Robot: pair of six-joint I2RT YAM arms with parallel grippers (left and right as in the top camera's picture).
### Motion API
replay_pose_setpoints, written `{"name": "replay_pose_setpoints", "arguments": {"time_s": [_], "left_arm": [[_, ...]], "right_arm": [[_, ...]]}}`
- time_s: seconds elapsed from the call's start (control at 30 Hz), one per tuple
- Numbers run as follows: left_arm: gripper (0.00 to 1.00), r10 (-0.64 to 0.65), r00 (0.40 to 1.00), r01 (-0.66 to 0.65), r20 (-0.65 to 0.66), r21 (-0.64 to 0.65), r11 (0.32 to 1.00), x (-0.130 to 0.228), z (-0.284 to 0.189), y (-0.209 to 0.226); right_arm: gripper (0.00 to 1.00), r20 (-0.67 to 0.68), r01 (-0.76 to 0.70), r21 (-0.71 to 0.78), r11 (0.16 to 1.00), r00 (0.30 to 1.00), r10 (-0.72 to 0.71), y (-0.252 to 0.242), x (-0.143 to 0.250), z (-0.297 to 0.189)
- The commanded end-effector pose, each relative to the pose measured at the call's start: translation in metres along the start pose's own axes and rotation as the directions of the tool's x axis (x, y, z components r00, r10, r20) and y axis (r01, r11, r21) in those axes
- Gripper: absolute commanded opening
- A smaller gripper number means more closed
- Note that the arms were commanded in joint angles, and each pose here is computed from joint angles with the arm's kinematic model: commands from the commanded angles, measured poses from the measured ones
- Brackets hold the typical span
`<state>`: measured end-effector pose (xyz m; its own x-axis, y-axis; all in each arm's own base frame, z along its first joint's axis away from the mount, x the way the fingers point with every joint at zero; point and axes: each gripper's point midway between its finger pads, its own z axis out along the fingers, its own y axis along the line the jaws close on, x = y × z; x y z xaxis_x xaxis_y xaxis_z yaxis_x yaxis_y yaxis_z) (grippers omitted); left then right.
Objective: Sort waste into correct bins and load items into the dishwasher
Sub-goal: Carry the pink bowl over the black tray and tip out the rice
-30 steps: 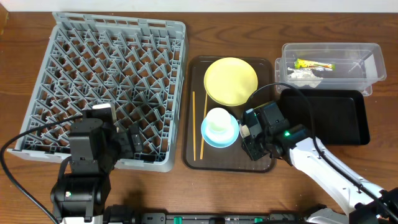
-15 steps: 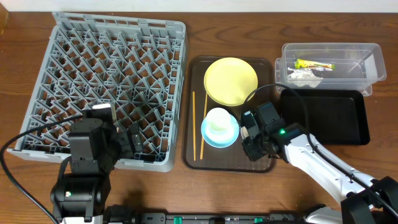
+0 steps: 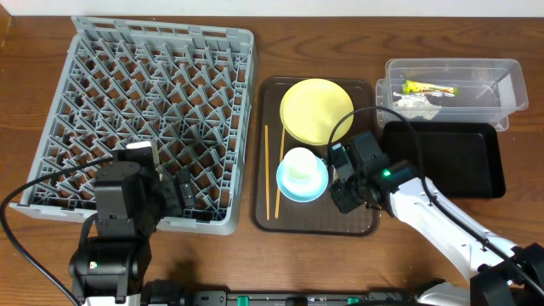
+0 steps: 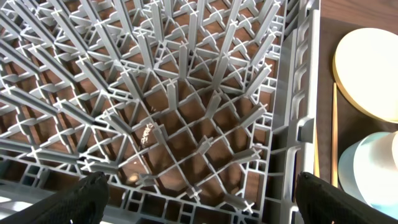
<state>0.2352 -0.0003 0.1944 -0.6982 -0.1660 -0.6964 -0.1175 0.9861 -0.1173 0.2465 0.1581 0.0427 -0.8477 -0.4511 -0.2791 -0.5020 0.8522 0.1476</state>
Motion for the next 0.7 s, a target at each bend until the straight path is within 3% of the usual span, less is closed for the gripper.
{"name": "replay_pose_setpoints", "arguments": {"time_s": [0.0, 0.33, 0.47, 0.67], "left_arm": [[0.96, -0.002, 1.000, 0.002, 0.018, 0.012, 1.000, -0.006, -0.005, -0.003], [0.96, -0.002, 1.000, 0.002, 0.018, 0.012, 1.000, -0.006, -0.005, -0.003], [0.96, -0.002, 1.000, 0.002, 0.018, 0.013, 1.000, -0.006, -0.005, -0.003], [0.96, -0.002, 1.000, 0.002, 0.018, 0.012, 1.000, -0.006, -0.005, -0.003]], "right_arm": [[0.01, 0.022, -0.029, 0.012, 0.999, 0.999, 0.029, -0.001, -0.021, -0.019], [0.01, 0.154, -0.162, -0.086, 0.983, 0.973, 0.173, -0.023, -0.081, -0.097], [0.01, 0.186, -0.276, -0.182, 0.944, 0.933, 0.308, -0.054, -0.082, -0.114], [0.01, 0.211, -0.457, -0.315, 0.832, 0.821, 0.531, -0.116, -0.061, -0.138]]}}
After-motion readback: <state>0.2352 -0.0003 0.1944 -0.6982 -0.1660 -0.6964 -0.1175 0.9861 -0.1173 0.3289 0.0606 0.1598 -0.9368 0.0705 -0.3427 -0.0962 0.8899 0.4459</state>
